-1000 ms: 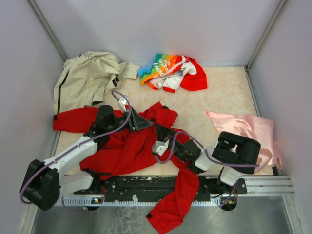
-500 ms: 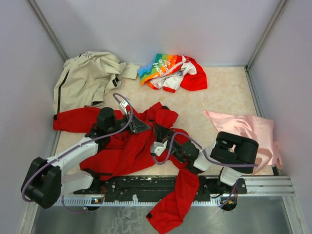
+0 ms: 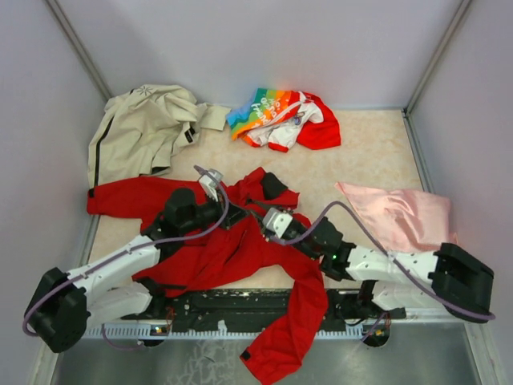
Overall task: Zip up the jacket
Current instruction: Zip the zipper on the jacket.
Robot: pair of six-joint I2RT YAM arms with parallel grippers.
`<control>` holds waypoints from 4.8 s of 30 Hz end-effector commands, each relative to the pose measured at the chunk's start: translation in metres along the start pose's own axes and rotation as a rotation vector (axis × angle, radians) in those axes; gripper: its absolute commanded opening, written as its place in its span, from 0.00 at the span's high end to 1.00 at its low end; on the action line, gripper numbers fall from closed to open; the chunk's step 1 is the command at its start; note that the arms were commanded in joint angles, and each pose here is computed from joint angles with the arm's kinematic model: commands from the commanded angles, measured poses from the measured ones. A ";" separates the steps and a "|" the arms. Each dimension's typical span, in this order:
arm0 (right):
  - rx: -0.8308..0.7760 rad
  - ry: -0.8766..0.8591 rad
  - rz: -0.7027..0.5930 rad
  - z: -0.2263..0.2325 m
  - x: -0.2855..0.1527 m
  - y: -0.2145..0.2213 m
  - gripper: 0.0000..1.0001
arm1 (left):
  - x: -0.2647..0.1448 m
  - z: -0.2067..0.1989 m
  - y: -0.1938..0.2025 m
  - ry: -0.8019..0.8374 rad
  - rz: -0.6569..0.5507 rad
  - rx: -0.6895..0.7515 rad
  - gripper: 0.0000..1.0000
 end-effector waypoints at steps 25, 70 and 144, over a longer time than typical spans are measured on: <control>1.039 -0.358 0.468 -0.001 0.040 0.036 0.65 | 0.005 -0.001 0.017 -0.085 -0.138 0.491 1.00; 1.037 -0.361 0.466 0.009 0.023 0.042 0.77 | 0.009 0.002 0.021 -0.106 -0.114 0.455 1.00; 0.693 0.650 0.543 -0.317 -0.020 0.147 1.00 | 0.070 -0.009 -0.134 -0.342 -0.177 0.250 0.93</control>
Point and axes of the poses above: each gripper's point midway between its finger pads, its own x axis out along the fingers, its own z axis along the line the jaws close on, y = z × x, the point moved 1 cm from there along -x, back along the fingers, and after that the axes turned 11 degrees about -x, right-handed, at the moved point
